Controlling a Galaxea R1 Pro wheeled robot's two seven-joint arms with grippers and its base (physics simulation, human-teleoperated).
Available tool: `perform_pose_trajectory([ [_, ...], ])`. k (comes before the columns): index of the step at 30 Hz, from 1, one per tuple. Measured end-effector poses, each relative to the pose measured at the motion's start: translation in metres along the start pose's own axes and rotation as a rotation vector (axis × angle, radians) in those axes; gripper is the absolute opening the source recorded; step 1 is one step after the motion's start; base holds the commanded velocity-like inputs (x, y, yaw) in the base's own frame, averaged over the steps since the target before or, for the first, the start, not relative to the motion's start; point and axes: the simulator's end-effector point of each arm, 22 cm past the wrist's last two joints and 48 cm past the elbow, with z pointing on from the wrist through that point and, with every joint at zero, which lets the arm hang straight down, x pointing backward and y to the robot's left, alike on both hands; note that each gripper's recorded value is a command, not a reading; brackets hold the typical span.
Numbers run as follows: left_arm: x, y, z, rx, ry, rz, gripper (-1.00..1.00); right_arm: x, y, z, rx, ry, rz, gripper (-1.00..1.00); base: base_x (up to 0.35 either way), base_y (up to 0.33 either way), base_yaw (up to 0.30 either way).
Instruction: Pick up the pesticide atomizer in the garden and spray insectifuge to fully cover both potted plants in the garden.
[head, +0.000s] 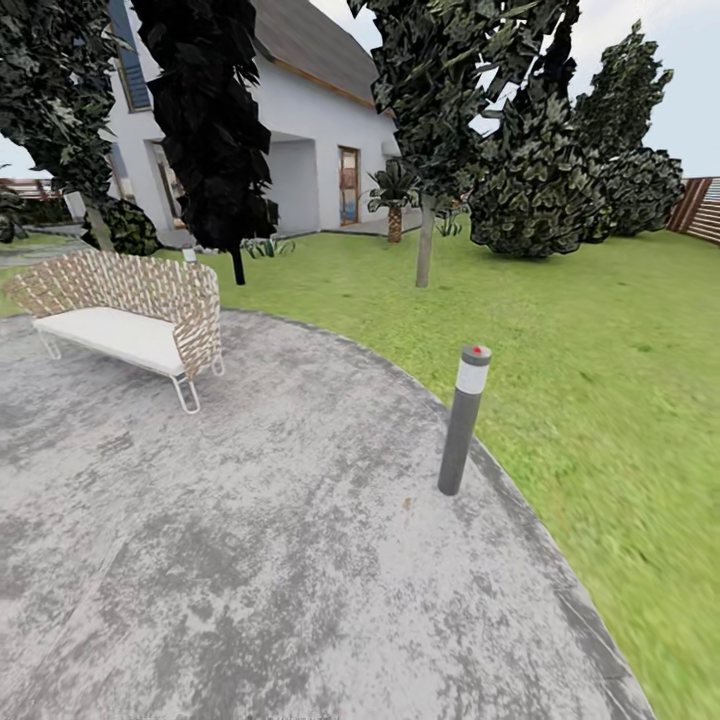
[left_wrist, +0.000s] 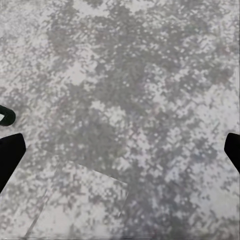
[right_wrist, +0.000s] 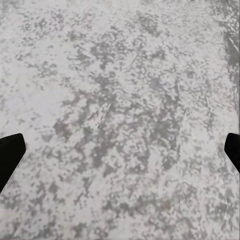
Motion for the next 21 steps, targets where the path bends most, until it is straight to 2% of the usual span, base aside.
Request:
perform_pose_trajectory([
  [7, 0.0014, 0.0001, -0.0001, 0.0, 0.003, 0.001, 1.0, 0.0012, 0.0005, -0.0001, -0.001, 0.003, -0.001, 1.0, 0.071, -0.092, 0.259],
  [21, 0.0017, 0.0001, -0.0001, 0.0, 0.004, 0.001, 1.0, 0.0007, 0.0014, -0.0001, -0.006, 0.001, -0.004, 1.0, 0.134, -0.241, 0.023],
])
